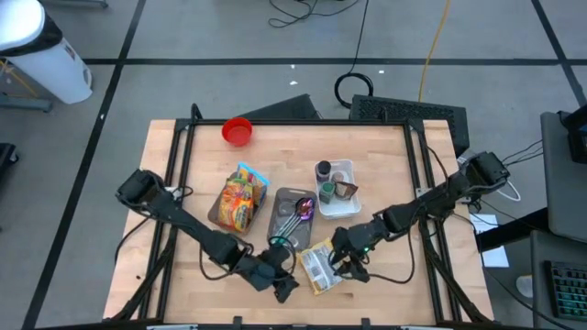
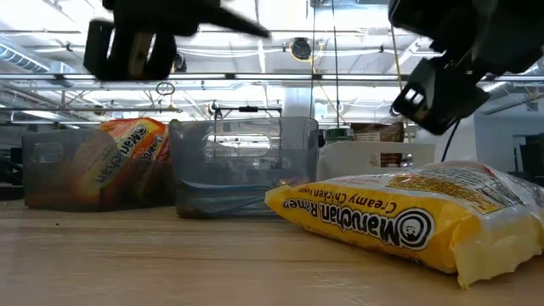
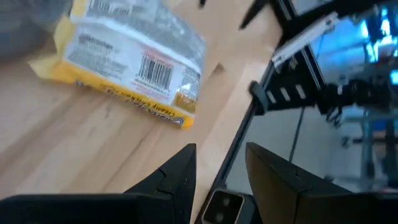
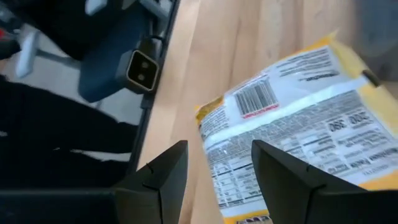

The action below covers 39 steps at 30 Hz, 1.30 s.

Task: Pick & Place Food Item
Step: Put the yellow pack into the left gray bin

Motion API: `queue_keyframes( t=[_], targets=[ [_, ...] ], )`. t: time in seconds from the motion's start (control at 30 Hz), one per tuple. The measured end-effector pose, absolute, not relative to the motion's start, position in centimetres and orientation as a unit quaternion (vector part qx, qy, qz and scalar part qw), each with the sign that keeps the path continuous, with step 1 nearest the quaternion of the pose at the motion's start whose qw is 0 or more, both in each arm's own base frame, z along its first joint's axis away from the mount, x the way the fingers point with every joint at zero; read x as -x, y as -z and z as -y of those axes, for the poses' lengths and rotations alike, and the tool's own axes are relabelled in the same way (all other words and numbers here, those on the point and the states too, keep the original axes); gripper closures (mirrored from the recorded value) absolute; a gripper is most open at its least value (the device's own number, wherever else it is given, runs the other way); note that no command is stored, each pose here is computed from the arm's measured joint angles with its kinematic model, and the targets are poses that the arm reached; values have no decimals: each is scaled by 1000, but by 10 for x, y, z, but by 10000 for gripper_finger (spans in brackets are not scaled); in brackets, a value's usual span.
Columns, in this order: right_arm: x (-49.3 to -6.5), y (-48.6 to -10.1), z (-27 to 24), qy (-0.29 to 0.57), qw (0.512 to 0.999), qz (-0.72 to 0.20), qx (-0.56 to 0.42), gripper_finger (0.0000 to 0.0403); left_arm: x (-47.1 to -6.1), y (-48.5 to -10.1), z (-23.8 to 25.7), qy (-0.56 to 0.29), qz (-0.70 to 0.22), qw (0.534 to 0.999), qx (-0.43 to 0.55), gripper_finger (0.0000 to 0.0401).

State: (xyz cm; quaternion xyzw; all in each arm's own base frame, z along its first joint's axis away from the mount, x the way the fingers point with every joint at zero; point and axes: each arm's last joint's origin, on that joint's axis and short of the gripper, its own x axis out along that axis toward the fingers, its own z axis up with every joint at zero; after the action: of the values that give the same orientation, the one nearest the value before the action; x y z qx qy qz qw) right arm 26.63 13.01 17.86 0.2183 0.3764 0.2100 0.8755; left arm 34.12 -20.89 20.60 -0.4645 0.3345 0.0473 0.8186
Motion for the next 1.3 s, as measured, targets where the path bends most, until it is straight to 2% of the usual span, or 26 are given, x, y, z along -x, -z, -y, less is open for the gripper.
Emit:
queue_keyframes(
  t=[0.2, 0.37, 0.7, 0.9, 1.3],
  targets=[
    [-249, -197, -137, -162, 907, -347, -177, 232, -359, -169, 220, -110, -349, 769, 524, 254],
    [-238, -214, -140, -154, 920, -314, -174, 232, -369, -149, 224, -155, -334, 758, 539, 254],
    [-229, -222, -143, -154, 923, -308, -170, 232, -367, -139, 207, -262, -306, 741, 537, 254],
    [-229, -222, -143, -154, 922, -310, -171, 232, -373, -140, 195, -282, -283, 742, 539, 254],
    [-225, -221, -148, -166, 920, -315, -163, 232, -373, -135, 184, -312, -306, 714, 548, 254]
  ],
)
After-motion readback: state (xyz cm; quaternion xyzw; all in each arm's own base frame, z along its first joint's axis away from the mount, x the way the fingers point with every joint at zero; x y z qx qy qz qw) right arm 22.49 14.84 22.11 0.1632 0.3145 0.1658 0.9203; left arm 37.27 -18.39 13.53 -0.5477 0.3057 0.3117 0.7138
